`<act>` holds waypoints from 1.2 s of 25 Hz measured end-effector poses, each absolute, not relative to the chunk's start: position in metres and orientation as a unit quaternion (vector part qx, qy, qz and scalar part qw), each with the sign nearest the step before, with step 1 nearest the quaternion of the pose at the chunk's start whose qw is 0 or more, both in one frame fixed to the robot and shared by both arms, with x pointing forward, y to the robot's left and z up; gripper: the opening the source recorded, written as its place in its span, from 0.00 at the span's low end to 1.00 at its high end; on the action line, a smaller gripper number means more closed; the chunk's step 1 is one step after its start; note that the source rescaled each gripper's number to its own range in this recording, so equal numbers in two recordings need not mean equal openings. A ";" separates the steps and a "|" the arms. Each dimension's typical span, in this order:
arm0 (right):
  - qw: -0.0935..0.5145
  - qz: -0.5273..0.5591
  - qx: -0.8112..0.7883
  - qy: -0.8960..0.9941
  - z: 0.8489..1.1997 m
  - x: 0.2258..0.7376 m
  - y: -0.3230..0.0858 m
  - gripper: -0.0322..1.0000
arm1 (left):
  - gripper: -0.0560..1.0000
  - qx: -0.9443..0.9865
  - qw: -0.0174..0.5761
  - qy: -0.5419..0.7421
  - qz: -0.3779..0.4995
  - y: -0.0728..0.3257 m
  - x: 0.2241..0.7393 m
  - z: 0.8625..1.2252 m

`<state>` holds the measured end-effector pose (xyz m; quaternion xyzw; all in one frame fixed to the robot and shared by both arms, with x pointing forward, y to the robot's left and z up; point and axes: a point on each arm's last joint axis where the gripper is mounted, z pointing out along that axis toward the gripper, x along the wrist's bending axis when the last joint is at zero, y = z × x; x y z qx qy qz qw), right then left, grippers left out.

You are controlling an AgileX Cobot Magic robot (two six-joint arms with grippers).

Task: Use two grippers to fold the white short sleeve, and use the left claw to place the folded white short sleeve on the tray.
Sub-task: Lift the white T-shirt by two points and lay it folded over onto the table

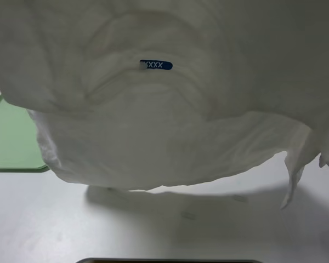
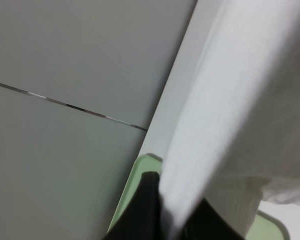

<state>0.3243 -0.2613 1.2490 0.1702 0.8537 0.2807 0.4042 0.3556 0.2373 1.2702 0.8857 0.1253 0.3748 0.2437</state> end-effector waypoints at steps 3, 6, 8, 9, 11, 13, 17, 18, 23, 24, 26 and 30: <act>0.406 0.297 0.170 0.847 1.251 0.315 -0.263 0.03 | 0.05 0.879 0.257 0.129 0.380 0.242 0.347 1.274; 0.405 0.308 0.172 0.844 1.252 0.309 -0.264 0.03 | 0.05 0.877 0.267 0.128 0.377 0.243 0.343 1.275; 0.403 0.307 0.174 0.845 1.249 0.309 -0.265 0.03 | 0.05 0.878 0.273 0.127 0.373 0.242 0.342 1.275; 0.400 0.305 0.176 0.846 1.247 0.310 -0.264 0.03 | 0.05 0.878 0.274 0.127 0.372 0.242 0.342 1.275; 0.393 0.299 0.179 0.851 1.241 0.312 -0.264 0.03 | 0.05 0.879 0.273 0.127 0.369 0.241 0.342 1.273; 0.384 0.287 0.182 0.859 1.231 0.316 -0.263 0.03 | 0.05 0.882 0.270 0.127 0.366 0.240 0.344 1.271; 0.368 0.210 0.190 0.886 1.202 0.346 -0.260 0.03 | 0.05 0.914 0.198 0.107 0.337 0.223 0.378 1.243; 0.367 0.196 0.190 0.889 1.197 0.351 -0.259 0.03 | 0.05 0.922 0.176 0.101 0.331 0.218 0.388 1.236; 0.371 0.113 0.172 0.906 1.170 0.409 -0.244 0.03 | 0.05 0.945 0.052 0.088 0.311 0.194 0.453 1.195; 0.375 0.095 0.166 0.907 1.163 0.426 -0.240 0.03 | 0.05 0.945 0.042 0.090 0.312 0.192 0.464 1.189; 0.384 0.083 0.165 0.905 1.151 0.454 -0.235 0.03 | 0.05 0.942 0.037 0.095 0.320 0.190 0.484 1.179; 0.396 0.079 0.176 0.898 1.131 0.493 -0.237 0.03 | 0.05 0.930 0.043 0.106 0.348 0.190 0.522 1.163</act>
